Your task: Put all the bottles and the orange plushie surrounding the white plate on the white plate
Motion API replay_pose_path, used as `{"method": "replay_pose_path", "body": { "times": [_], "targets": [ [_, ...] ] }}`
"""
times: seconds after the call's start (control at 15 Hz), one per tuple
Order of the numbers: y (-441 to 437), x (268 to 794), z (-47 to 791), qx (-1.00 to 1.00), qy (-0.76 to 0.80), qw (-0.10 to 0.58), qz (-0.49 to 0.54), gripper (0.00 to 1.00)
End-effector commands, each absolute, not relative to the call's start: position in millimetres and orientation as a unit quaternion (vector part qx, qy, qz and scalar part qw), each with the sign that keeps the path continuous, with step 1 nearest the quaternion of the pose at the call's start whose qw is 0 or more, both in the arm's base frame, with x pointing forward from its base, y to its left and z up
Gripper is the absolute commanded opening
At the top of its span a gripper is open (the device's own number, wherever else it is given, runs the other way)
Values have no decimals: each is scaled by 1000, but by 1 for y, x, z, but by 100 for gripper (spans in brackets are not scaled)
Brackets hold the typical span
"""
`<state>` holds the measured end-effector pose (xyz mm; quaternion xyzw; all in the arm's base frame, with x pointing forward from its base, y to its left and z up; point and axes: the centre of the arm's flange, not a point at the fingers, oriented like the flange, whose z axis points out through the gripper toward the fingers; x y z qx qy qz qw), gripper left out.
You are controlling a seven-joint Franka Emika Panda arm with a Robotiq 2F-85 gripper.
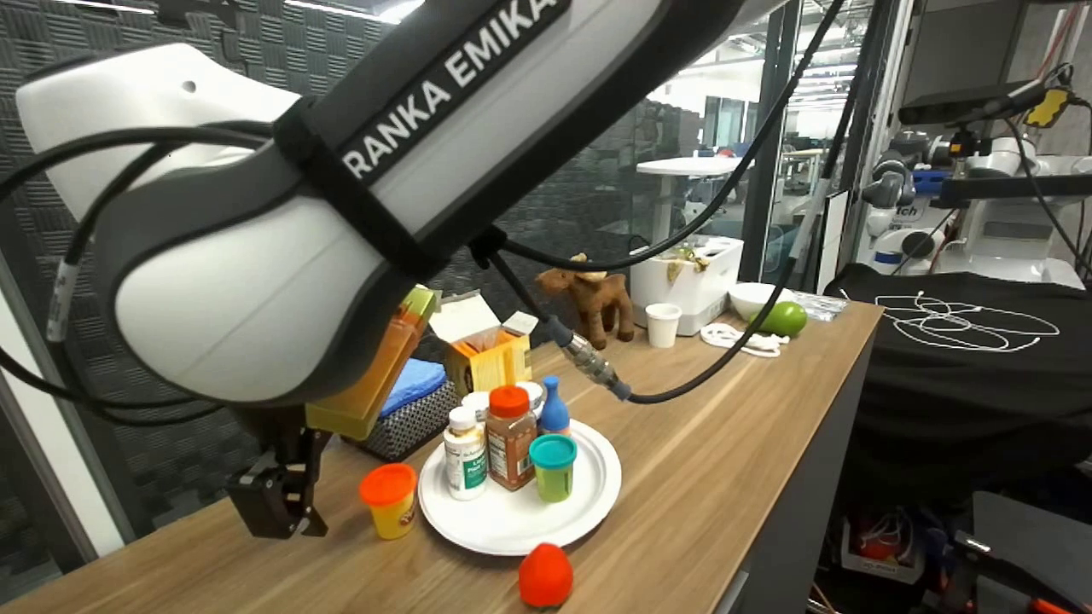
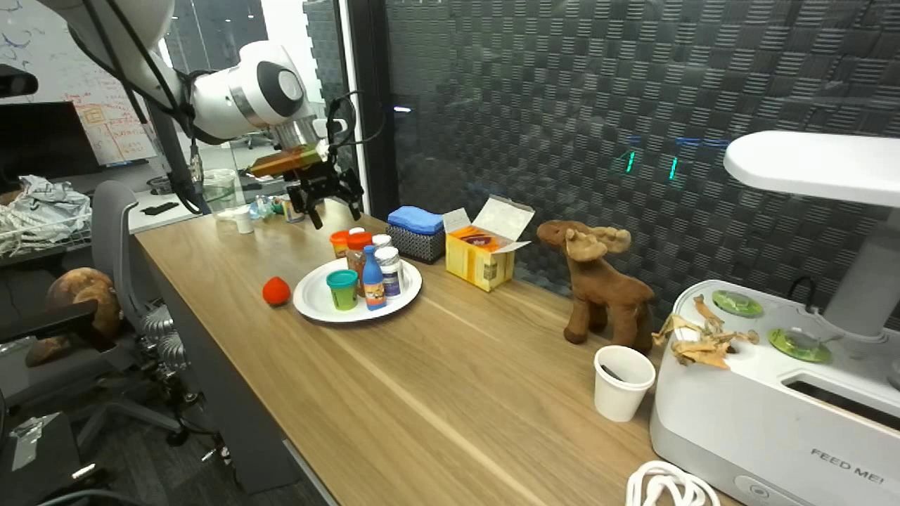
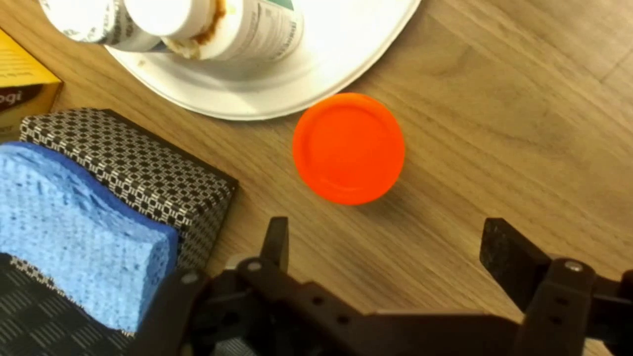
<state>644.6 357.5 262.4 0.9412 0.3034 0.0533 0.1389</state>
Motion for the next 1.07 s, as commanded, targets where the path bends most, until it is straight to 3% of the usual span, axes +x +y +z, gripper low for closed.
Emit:
{"method": "replay_pose_path", "body": {
  "times": [0.0, 1.0],
  "targets": [
    [360, 676, 259, 948, 287, 133, 49, 100],
    [321, 695, 272, 962, 241, 131, -8, 100]
  ]
}}
